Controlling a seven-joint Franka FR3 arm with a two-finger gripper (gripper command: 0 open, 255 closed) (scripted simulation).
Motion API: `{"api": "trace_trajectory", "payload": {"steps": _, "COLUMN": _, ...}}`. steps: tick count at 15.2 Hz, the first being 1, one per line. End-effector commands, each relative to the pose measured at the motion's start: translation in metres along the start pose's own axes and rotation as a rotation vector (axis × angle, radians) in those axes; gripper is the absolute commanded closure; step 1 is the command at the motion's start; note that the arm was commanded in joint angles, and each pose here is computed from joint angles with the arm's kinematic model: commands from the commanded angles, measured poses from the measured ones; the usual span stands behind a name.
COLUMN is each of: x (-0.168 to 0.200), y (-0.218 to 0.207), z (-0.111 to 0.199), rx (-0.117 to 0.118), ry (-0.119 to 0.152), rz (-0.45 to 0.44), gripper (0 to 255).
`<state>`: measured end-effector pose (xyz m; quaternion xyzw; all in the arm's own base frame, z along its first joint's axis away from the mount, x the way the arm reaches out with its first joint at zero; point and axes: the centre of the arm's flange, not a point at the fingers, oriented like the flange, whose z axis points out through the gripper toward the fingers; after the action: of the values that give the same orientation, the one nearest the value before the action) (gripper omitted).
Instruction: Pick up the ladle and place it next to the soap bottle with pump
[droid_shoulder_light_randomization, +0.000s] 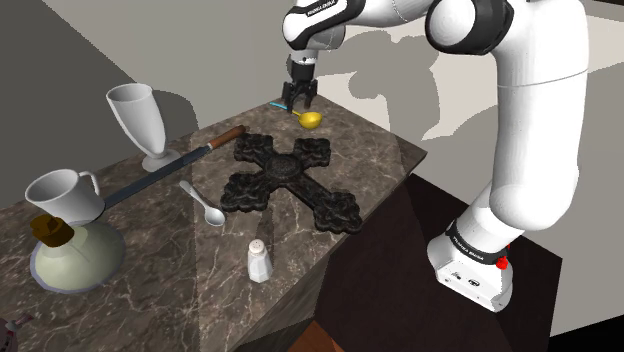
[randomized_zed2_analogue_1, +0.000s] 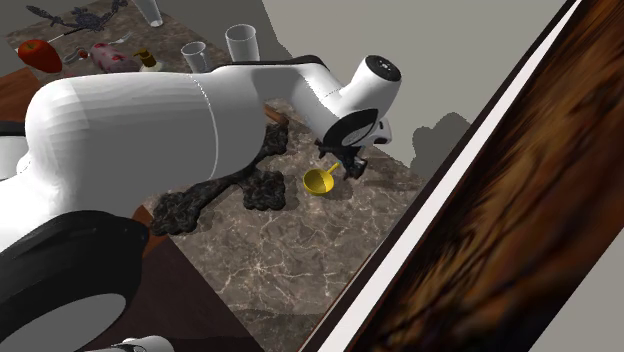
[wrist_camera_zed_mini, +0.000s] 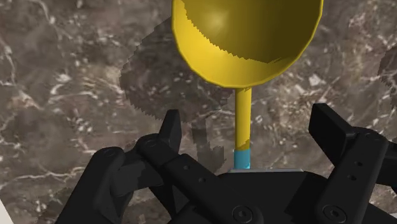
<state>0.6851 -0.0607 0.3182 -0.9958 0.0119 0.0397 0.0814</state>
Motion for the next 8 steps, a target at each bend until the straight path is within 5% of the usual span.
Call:
{"api": "trace_trajectory", "payload": {"steps": 1, "x": 0.001, "y": -0.001, "z": 0.010, "rx": 0.001, "ry": 0.000, "rz": 0.000, "gripper": 0}}
{"api": "trace_trajectory", "payload": {"steps": 8, "x": 0.001, "y": -0.001, "z": 0.029, "rx": 0.001, "ry": 0.000, "rz": 0.000, "gripper": 0}}
